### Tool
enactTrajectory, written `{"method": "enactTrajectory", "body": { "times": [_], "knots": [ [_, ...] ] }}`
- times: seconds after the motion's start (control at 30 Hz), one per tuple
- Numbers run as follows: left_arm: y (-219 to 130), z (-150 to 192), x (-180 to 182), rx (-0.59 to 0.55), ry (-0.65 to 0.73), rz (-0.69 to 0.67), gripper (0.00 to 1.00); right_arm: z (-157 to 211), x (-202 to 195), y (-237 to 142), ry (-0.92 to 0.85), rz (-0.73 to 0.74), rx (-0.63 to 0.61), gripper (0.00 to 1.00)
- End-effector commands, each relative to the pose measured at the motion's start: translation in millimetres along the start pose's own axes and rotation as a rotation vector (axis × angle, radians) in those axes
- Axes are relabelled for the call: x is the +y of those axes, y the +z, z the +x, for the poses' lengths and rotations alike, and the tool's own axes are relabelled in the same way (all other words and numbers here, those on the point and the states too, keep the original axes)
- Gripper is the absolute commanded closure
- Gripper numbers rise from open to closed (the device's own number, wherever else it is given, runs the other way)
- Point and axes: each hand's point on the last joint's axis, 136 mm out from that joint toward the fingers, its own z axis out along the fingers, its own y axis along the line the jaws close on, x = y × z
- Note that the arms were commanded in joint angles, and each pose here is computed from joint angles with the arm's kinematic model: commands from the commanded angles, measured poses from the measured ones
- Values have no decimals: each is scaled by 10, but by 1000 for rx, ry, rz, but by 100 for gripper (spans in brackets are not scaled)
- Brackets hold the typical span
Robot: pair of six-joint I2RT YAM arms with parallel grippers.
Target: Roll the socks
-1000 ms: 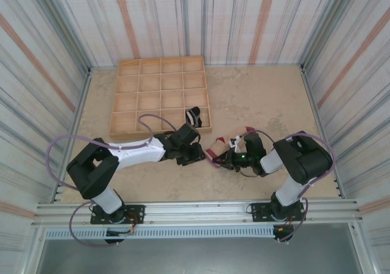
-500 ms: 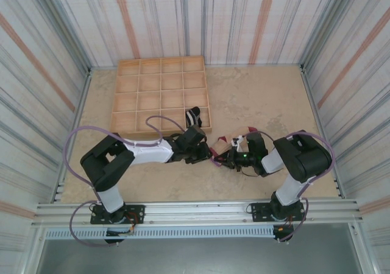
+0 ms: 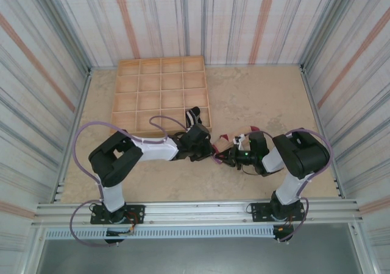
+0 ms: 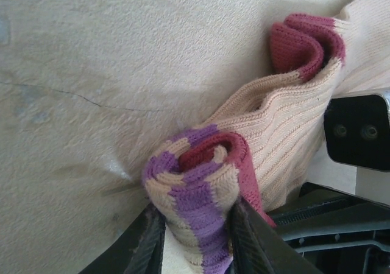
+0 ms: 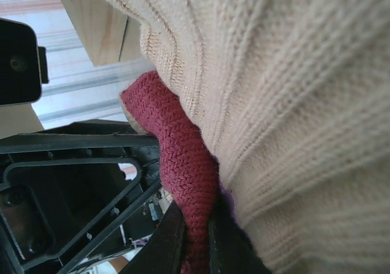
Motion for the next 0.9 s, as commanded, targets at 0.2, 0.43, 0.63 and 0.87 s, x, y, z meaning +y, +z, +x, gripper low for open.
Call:
{"method": "enactTrajectory", "body": {
  "times": [0.2, 0.43, 0.63, 0.87],
  "knots": [
    [82, 45, 557, 64, -68, -253, 93, 228, -542, -42, 224, 150, 37, 85],
    [-18, 11, 536, 105, -39, -287, 100, 195, -370, -110, 124, 183, 44, 60],
    [-255, -28, 538, 118, 6, -340, 100, 108, -55, -305, -59, 273, 18, 49],
    [-416, 12, 564, 155, 11, -367, 100, 170, 206, -453, -494, 490, -7, 43]
  ]
}}
